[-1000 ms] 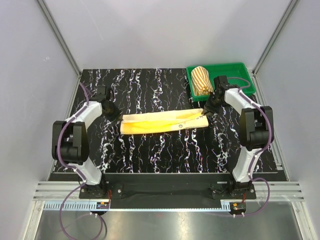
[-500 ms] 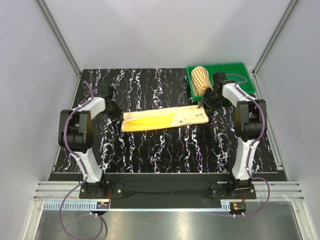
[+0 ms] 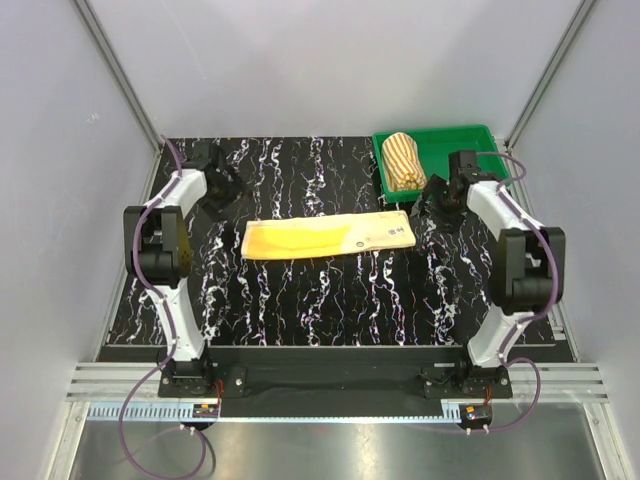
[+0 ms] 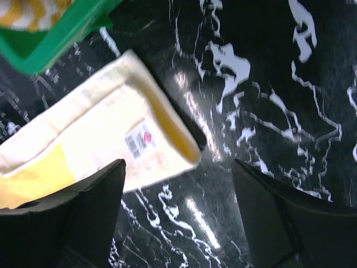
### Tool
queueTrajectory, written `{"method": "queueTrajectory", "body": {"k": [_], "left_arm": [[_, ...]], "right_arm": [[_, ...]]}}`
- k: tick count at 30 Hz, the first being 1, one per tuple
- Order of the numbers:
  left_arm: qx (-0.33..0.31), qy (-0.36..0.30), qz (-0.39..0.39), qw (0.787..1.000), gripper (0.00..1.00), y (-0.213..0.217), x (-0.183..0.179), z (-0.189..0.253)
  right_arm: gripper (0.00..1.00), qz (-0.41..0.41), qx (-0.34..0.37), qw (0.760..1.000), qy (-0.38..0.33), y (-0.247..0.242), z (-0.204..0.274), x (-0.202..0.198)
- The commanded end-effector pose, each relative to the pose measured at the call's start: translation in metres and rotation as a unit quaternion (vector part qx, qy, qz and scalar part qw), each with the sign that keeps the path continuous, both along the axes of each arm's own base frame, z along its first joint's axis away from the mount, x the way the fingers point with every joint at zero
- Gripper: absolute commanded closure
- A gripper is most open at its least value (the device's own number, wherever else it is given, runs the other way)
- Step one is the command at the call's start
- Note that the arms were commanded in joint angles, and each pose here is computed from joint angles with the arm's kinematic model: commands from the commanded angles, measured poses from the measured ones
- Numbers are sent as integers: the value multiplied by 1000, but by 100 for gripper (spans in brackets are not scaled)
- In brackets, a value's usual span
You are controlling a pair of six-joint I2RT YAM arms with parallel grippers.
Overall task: Roll the towels
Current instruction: Fold the towel
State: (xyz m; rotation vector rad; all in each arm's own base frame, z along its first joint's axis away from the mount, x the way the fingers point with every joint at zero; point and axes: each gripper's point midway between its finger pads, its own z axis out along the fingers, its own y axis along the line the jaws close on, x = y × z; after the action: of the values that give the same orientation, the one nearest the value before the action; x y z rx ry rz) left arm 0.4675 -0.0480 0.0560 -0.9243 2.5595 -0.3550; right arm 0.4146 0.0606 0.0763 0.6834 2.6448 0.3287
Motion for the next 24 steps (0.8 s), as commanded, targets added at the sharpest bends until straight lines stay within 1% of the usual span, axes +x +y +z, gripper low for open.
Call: {"method": "queueTrajectory", "body": {"k": [1, 2, 3, 4, 5, 6, 7, 8, 9, 10, 13, 14, 15, 17, 18, 22, 24], "left_arm": [[37, -34, 6, 999, 10, 15, -8, 41], [45, -59, 11, 997, 10, 19, -12, 60], [53, -69, 8, 996, 11, 20, -16, 67], [64, -59, 1, 996, 11, 16, -30, 60], [74, -76, 0, 994, 12, 14, -37, 74], [78, -75, -11, 994, 13, 9, -46, 73], [79, -84, -31, 993, 14, -5, -52, 76], [86, -82, -40, 992, 14, -10, -67, 74], [89, -81, -49, 991, 14, -16, -74, 73], [89, -79, -65, 991, 14, -27, -89, 69], [71, -81, -88, 990, 15, -48, -108, 60], [60, -80, -92, 991, 15, -53, -115, 58], [58, -59, -85, 993, 15, -52, -127, 42], [58, -41, -78, 994, 15, -49, -139, 30], [62, -20, -70, 995, 15, -45, -150, 16], [65, 2, -55, 996, 9, -38, -169, -5], [57, 1, -49, 997, 7, -40, -170, -10]], "right_arm": [[15, 4, 26, 998, -53, 8, 26, -11], [14, 11, 54, 998, -36, 18, 16, -24], [15, 15, 69, 997, -38, 23, 11, -24], [16, 17, 81, 996, -29, 27, 4, -27], [18, 19, 103, 994, -11, 34, -6, -37], [19, 21, 113, 993, -8, 37, -15, -36], [20, 22, 120, 992, -4, 39, -20, -38], [22, 20, 126, 992, 6, 42, -28, -43], [23, 18, 128, 992, 8, 42, -33, -42], [25, 17, 128, 992, 11, 41, -38, -43], [29, 16, 126, 992, 19, 42, -49, -41], [32, 14, 126, 992, 17, 41, -50, -39], [32, 14, 126, 992, 24, 42, -54, -40], [32, 13, 126, 992, 24, 41, -56, -37], [33, 12, 124, 992, 26, 41, -59, -37], [33, 12, 107, 994, 29, 36, -64, -38], [33, 9, 103, 994, 33, 33, -68, -39]]}}
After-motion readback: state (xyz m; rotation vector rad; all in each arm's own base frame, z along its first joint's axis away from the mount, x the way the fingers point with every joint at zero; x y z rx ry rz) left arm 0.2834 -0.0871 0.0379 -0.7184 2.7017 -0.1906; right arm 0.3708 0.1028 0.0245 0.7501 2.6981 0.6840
